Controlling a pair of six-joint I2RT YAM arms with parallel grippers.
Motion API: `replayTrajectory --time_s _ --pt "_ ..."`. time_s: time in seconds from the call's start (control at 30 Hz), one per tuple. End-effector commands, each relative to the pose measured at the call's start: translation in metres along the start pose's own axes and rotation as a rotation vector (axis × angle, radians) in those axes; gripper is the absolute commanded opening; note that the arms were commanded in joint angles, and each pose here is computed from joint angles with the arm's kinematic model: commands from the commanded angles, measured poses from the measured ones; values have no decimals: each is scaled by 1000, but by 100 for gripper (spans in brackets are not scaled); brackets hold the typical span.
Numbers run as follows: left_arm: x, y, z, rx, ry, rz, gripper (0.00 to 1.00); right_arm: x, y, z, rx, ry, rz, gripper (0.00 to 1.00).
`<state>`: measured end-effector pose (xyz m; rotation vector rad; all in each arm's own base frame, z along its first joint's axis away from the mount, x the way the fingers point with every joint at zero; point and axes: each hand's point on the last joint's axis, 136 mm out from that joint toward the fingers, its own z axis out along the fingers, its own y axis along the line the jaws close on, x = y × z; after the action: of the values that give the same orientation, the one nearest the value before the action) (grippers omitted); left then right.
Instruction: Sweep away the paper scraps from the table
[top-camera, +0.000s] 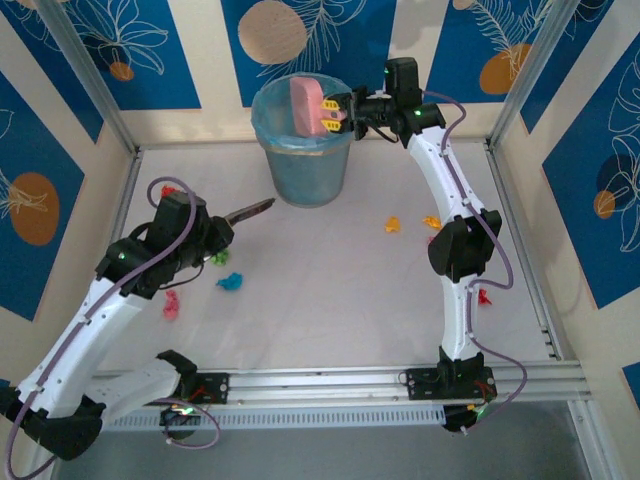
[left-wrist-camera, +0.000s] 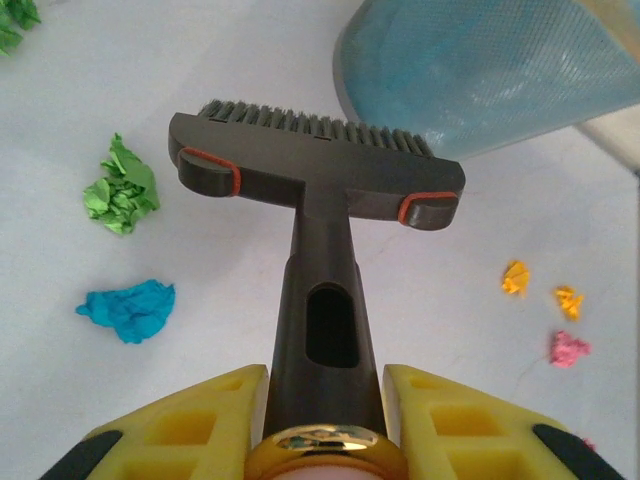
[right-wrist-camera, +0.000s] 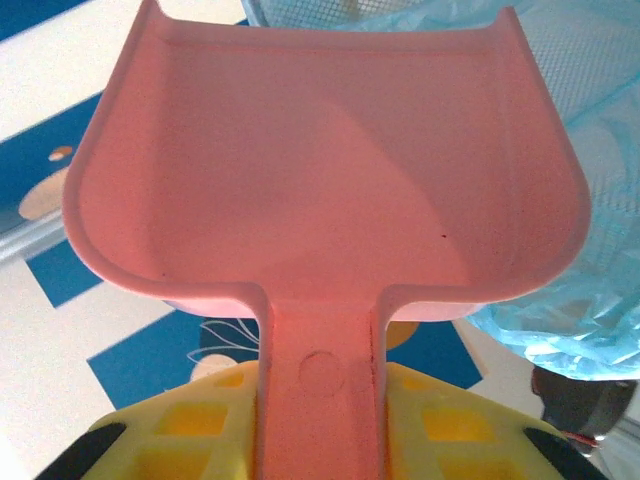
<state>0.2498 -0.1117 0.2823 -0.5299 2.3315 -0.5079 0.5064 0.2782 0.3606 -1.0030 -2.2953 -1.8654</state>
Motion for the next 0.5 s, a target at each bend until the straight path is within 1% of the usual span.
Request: replayTrajectory --time_s 0.0,0.07,0.17,0.23,0.33,0.4,0.47 --pt "-13 -1 -11 -7 -42 103 0 14 24 -15 -61 -15 39 0" --pt "-14 0 -11 -18 -43 125 0 13 29 -16 -78 -23 49 0" --pt "-12 1 -15 -35 -16 106 0 10 29 -18 -78 -44 89 0" --pt "-12 -6 -17 -16 6 139 0 11 38 -22 -105 -63 52 0" --pt "-18 2 -15 -57 -42 180 0 10 45 -24 -111 -70 -18 0" --pt "-25 11 -15 -87 -98 153 0 11 41 -25 -73 -58 -40 0" --pt "-31 6 -20 -67 -125 119 0 17 38 -29 -42 -35 -75 0"
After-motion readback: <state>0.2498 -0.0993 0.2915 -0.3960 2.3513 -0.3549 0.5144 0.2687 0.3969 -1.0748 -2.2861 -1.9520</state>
